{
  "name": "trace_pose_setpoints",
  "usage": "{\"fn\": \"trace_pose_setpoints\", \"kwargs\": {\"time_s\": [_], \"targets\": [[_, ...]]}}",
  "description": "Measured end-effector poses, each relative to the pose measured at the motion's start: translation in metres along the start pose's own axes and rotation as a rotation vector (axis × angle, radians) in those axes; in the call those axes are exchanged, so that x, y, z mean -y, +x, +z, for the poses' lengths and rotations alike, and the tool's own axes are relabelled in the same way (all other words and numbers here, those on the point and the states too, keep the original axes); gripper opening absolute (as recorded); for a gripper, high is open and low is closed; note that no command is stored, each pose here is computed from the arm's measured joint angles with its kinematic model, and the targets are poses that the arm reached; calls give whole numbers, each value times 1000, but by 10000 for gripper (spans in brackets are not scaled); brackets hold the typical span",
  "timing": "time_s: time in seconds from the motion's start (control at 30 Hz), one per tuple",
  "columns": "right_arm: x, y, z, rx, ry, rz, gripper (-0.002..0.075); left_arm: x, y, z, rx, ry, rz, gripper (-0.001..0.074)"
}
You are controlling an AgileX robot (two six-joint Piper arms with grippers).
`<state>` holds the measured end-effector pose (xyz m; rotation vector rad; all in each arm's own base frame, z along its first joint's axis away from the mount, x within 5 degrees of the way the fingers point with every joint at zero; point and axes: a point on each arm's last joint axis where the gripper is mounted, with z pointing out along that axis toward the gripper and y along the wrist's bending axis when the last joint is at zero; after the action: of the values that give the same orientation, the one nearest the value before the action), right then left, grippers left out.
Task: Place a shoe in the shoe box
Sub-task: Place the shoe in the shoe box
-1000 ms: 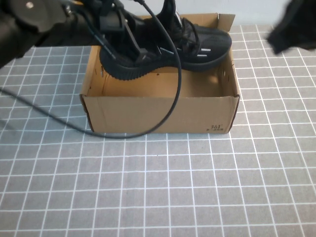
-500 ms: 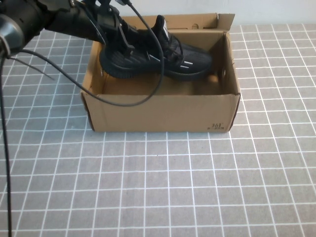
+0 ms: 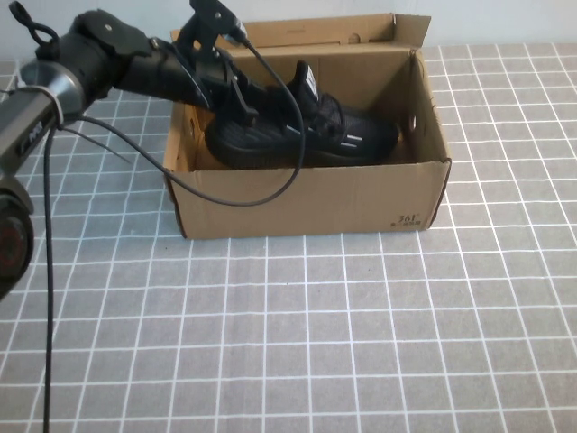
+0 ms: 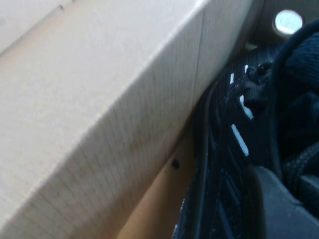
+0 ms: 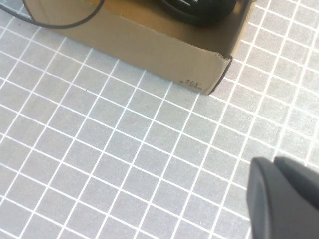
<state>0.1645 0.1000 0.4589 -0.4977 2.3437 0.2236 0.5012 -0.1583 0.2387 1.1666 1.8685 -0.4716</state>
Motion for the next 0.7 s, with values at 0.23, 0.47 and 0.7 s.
{"fn": "trace_pose_setpoints", "kwargs": {"time_s": [0.23, 0.47, 0.7], "targets": [[0, 0, 0, 0, 0, 4, -16, -3, 9, 8, -8, -6, -13, 22], [-1, 0, 0, -2, -11, 7, -16, -6, 18, 17, 3, -22, -52, 22], [-2, 0, 0, -3, -19, 9, -16, -8, 16, 18, 34, -29, -44, 24]]}}
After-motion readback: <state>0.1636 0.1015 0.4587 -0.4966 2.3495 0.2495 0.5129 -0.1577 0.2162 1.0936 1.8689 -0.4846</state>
